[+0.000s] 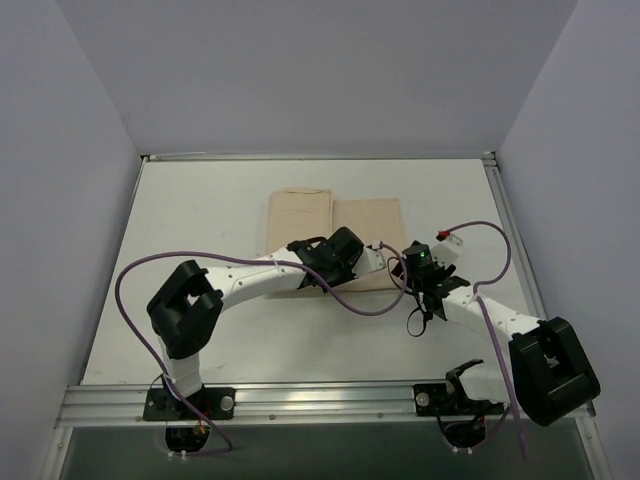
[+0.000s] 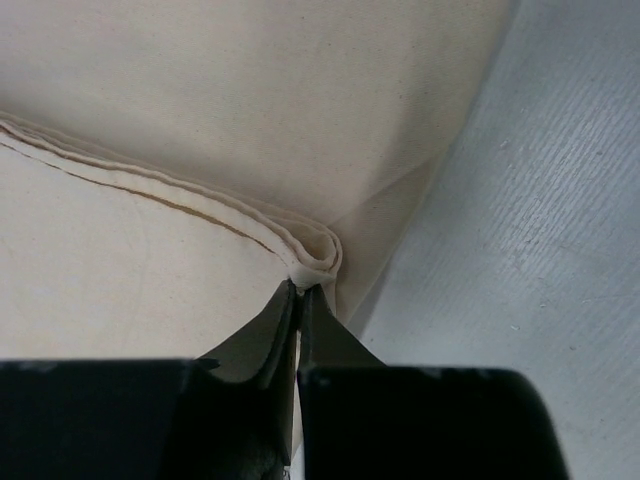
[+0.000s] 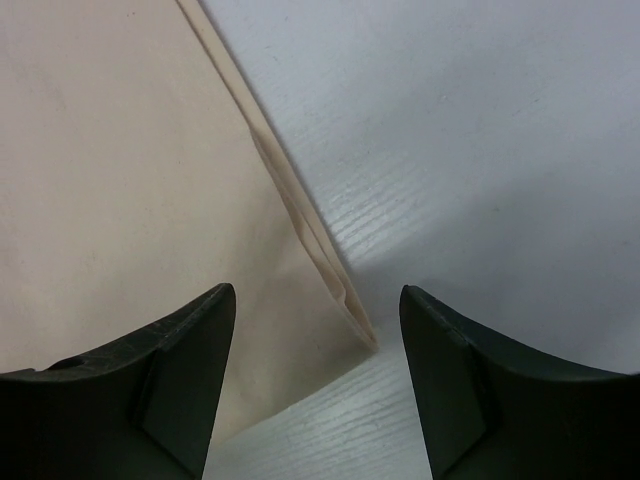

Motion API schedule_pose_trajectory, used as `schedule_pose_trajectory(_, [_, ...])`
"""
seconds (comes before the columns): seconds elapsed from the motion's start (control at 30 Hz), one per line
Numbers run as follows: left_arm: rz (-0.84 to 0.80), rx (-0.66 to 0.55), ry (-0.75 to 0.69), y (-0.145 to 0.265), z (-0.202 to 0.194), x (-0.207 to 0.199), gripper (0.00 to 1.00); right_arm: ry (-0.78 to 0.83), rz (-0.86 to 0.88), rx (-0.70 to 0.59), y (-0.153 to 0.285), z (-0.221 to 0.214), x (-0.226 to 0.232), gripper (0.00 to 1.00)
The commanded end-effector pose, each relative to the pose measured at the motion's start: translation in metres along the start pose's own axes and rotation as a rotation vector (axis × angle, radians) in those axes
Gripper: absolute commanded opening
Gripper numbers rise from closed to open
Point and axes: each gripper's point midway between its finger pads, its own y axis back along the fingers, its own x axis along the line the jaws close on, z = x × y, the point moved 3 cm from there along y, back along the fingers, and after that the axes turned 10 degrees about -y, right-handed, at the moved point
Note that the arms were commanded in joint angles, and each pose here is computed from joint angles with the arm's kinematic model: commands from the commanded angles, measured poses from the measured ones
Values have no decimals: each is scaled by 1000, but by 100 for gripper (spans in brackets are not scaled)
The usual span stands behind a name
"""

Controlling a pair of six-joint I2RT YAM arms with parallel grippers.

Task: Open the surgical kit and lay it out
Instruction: Open the surgical kit at the center of the board.

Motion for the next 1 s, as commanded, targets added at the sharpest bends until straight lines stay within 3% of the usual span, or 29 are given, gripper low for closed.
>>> schedule_pose_trajectory(0.0, [95, -112, 91, 33, 24, 36, 2, -16, 11, -4, -7, 4, -1, 62])
schedule_pose_trajectory(0.3, [137, -237, 398, 72, -2, 105, 2, 7, 19, 69, -22, -11, 3, 58])
schedule_pose_trajectory(0.47, [230, -301, 621, 102, -51, 153, 2, 2, 32, 66, -25, -11, 8, 58])
schedule_pose_trajectory(0.6, [359, -267, 781, 116, -118, 176, 2, 11, 36, 61, -27, -9, 12, 57])
schedule_pose_trajectory(0.77, [476, -126, 955, 115, -216, 174, 2, 47, 25, 95, -35, -18, 13, 57])
schedule_pose_trajectory(0.97, [406, 5, 947, 108, -255, 136, 2, 73, 32, 118, -36, -26, 16, 57])
